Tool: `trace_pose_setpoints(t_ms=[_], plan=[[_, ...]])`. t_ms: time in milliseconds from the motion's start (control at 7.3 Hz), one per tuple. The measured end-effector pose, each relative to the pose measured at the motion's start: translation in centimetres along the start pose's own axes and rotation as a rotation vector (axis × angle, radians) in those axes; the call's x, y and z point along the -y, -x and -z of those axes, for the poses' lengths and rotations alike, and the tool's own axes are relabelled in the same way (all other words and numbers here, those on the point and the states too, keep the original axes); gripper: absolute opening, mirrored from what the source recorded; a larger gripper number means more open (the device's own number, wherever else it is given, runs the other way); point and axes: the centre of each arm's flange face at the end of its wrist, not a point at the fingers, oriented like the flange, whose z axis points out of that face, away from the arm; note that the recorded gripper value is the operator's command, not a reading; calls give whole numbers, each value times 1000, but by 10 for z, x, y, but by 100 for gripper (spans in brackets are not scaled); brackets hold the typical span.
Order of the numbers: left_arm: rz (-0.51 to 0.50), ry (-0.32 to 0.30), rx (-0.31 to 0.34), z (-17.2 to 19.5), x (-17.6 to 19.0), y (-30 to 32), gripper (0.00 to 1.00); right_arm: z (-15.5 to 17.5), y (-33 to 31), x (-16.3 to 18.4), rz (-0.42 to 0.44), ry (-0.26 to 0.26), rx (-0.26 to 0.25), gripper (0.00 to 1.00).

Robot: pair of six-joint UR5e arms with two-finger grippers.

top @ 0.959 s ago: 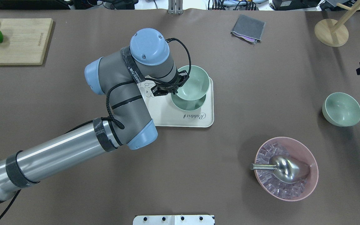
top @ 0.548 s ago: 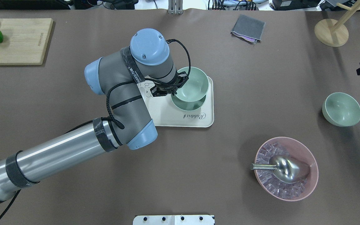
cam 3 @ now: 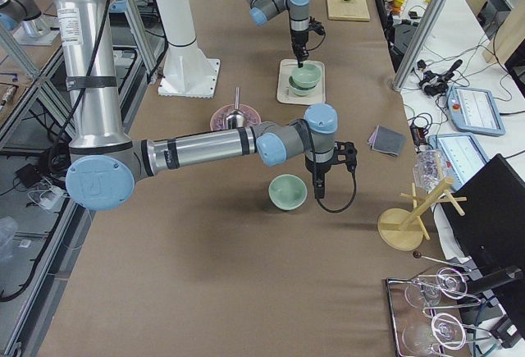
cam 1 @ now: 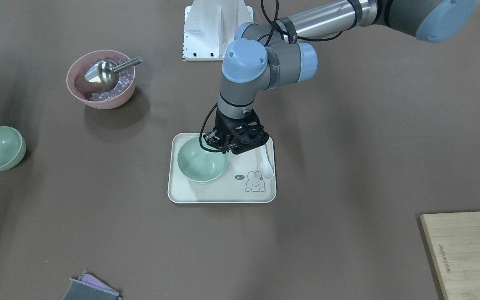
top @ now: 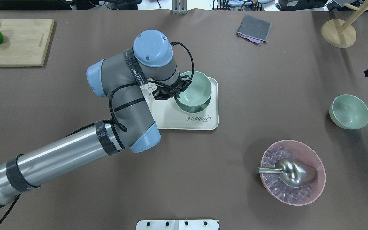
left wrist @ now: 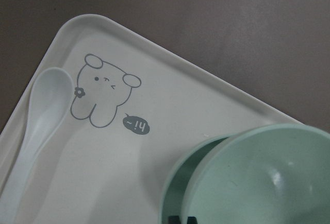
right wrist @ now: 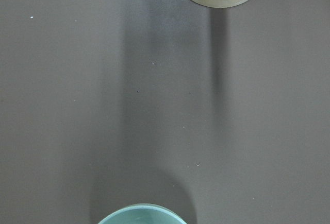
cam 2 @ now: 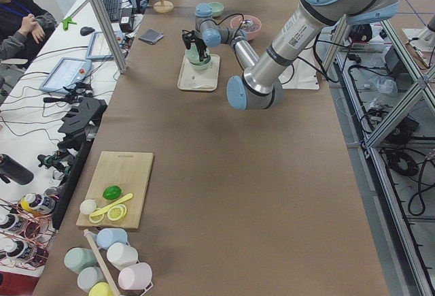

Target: Stack green bowls together

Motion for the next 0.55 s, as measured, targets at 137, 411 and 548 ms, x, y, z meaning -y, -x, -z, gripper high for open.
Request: trace_pose_setpoints(t_ms=[137, 411, 548], plan=[[0, 1, 3, -1, 0, 0, 0, 0, 0, 0, 0, 0, 0, 100], [-4, 3, 8, -4, 1, 1, 0, 0, 0, 0, 0, 1, 0, 100], [-12, 3, 12, -6, 2, 2, 0, 0, 0, 0, 0, 1, 0, 100]])
